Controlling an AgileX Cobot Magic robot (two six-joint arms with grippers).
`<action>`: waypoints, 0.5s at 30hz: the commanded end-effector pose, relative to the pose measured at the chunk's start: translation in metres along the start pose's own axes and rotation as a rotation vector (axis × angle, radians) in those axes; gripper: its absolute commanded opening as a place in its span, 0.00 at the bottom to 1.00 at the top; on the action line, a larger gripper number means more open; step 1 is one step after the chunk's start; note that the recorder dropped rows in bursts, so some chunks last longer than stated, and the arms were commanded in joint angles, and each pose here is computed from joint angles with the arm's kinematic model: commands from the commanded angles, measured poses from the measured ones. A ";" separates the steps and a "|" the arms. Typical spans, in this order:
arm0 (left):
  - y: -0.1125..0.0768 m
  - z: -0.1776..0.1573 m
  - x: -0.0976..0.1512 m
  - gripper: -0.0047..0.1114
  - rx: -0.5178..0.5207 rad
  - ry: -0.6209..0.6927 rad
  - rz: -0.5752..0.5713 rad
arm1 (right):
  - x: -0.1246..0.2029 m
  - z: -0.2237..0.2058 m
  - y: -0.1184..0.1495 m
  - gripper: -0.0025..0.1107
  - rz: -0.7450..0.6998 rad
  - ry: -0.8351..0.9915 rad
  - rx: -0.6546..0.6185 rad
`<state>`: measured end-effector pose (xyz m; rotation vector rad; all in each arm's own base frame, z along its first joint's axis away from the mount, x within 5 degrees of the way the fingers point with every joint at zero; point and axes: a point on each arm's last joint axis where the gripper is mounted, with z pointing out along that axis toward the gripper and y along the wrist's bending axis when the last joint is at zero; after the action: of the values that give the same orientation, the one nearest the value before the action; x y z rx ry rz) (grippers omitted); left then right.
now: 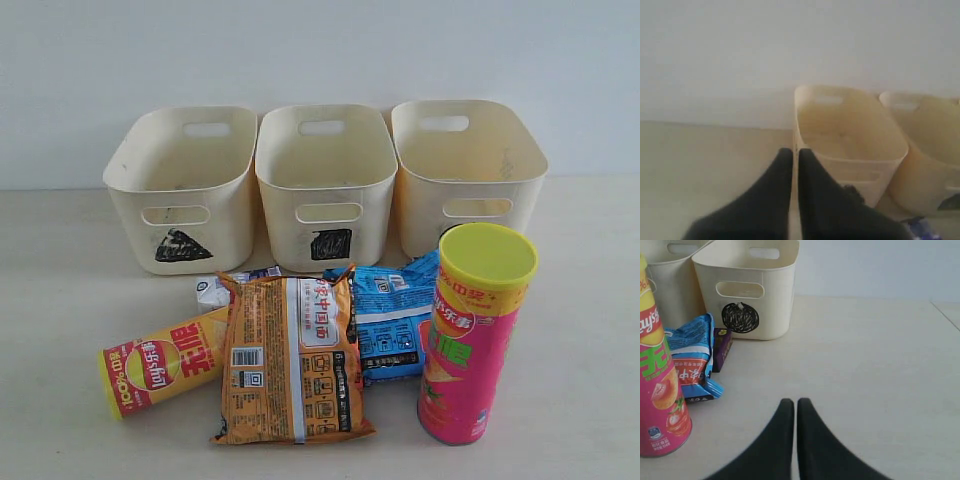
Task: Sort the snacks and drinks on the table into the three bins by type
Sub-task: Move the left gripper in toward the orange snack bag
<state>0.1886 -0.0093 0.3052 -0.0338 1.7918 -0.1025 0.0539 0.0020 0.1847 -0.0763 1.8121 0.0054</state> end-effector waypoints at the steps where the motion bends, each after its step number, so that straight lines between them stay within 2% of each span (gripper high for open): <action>1: -0.002 0.025 0.002 0.08 -0.022 0.192 0.086 | 0.001 0.000 0.000 0.02 0.003 -0.008 0.007; 3: -0.009 0.036 0.001 0.08 -0.002 0.312 0.205 | 0.001 0.000 0.000 0.02 0.003 -0.008 0.007; 7: -0.017 0.051 -0.003 0.08 0.057 0.559 0.324 | 0.001 0.000 0.000 0.02 0.003 -0.008 0.007; 10: -0.031 0.064 -0.001 0.08 0.241 0.756 0.377 | 0.001 0.000 0.000 0.02 0.003 -0.008 0.007; 14: -0.047 0.072 0.008 0.08 0.456 0.824 0.398 | 0.001 0.000 0.000 0.02 0.003 -0.008 0.007; 15: -0.053 0.076 0.014 0.08 0.561 0.847 0.406 | 0.001 0.000 0.000 0.02 0.003 -0.008 0.007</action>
<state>0.2565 -0.0546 0.2832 0.7430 2.5235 -0.2264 0.0539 0.0020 0.1847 -0.0763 1.8121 0.0054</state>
